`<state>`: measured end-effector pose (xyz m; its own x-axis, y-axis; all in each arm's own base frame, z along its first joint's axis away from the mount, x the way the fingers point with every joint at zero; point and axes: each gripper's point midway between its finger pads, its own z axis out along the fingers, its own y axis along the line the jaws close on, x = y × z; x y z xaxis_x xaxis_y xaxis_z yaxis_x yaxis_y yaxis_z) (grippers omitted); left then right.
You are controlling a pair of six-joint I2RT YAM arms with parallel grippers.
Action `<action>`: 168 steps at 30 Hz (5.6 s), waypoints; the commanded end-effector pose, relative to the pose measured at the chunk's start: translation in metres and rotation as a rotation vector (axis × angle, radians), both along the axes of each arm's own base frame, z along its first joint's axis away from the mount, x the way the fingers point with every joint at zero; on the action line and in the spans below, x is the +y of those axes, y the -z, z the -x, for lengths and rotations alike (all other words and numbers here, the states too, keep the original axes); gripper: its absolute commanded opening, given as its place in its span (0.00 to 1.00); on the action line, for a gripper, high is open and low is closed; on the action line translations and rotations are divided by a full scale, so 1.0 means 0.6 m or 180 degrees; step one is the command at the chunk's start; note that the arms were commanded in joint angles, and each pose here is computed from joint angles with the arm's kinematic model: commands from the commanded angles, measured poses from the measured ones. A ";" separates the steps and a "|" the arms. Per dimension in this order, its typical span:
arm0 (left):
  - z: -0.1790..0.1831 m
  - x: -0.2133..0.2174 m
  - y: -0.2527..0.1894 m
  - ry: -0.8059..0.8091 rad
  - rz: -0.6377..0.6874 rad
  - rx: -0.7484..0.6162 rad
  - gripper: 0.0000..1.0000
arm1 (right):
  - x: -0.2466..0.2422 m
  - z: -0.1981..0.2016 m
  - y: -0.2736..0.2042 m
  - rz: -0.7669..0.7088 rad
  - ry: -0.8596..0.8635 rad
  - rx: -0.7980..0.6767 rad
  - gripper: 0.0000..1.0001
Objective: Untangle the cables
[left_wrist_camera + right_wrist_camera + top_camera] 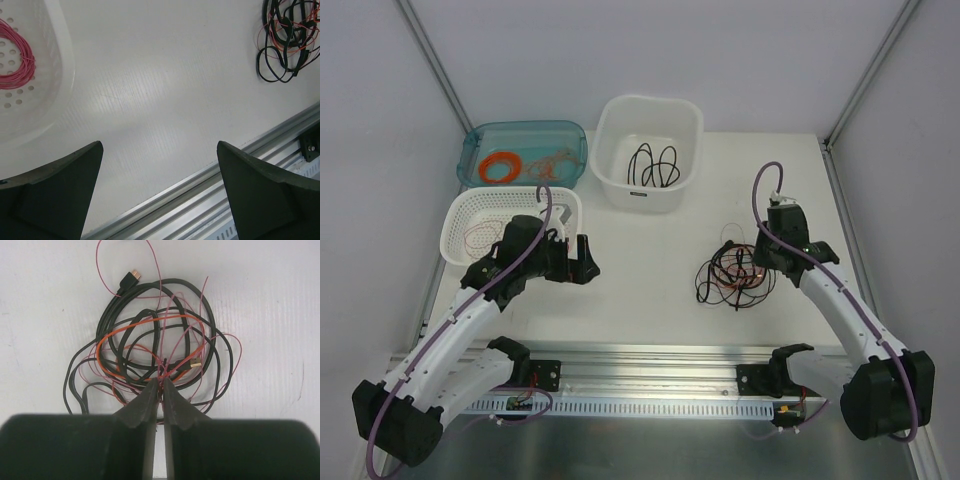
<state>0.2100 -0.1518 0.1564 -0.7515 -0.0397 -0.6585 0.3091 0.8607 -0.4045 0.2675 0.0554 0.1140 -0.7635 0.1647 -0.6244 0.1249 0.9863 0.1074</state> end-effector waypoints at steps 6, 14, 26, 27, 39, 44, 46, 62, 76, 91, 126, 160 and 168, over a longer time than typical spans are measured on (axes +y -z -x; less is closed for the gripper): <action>-0.002 0.001 0.016 0.0277 -0.0183 -0.0187 0.99 | 0.022 -0.014 -0.124 -0.0134 -0.0222 -0.0428 0.01; -0.008 0.003 0.018 0.0230 -0.0183 -0.0273 0.99 | 0.079 -0.010 -0.336 -0.0515 -0.0853 -0.1064 0.01; -0.012 0.006 0.021 0.0187 -0.0209 -0.0274 0.99 | 0.192 0.070 -0.656 -0.1598 -0.2121 -0.2641 0.01; -0.013 0.005 0.021 0.0190 -0.0212 -0.0276 0.99 | 0.194 0.074 -0.683 -0.1634 -0.2185 -0.2851 0.01; -0.017 0.010 0.024 0.0143 -0.0260 -0.0267 0.99 | 0.255 0.088 -0.756 -0.2276 -0.2730 -0.3073 0.05; -0.016 0.008 0.023 0.0153 -0.0235 -0.0278 0.99 | 0.318 0.042 -0.524 -0.2269 -0.2631 -0.1834 0.07; -0.015 0.006 0.023 0.0173 -0.0215 -0.0275 0.99 | 0.339 0.050 -0.447 -0.2178 -0.2651 -0.1488 0.08; -0.001 -0.026 0.037 -0.0052 0.0206 0.0210 0.99 | 0.240 0.034 -0.071 -0.0316 -0.1432 -0.0064 0.79; -0.071 -0.125 0.103 -0.0148 -0.0579 0.0526 0.81 | 0.214 0.014 0.023 -0.0251 -0.0701 0.0070 0.86; -0.186 -0.217 0.165 0.0021 -0.1110 0.0430 0.52 | 0.218 0.004 0.075 -0.0631 -0.0344 0.0141 0.88; -0.127 -0.016 -0.483 -0.0626 -0.0202 -0.1921 0.00 | -0.007 0.032 0.162 -0.0082 0.1067 0.0865 0.33; -0.176 0.072 -0.499 -0.1157 -0.0264 -0.1791 0.00 | -0.060 0.043 0.028 -0.0706 0.0921 0.0330 0.83; -0.208 0.131 -0.539 -0.1452 -0.0377 -0.1949 0.00 | -0.035 0.060 -0.017 -0.0771 0.0646 0.0124 0.88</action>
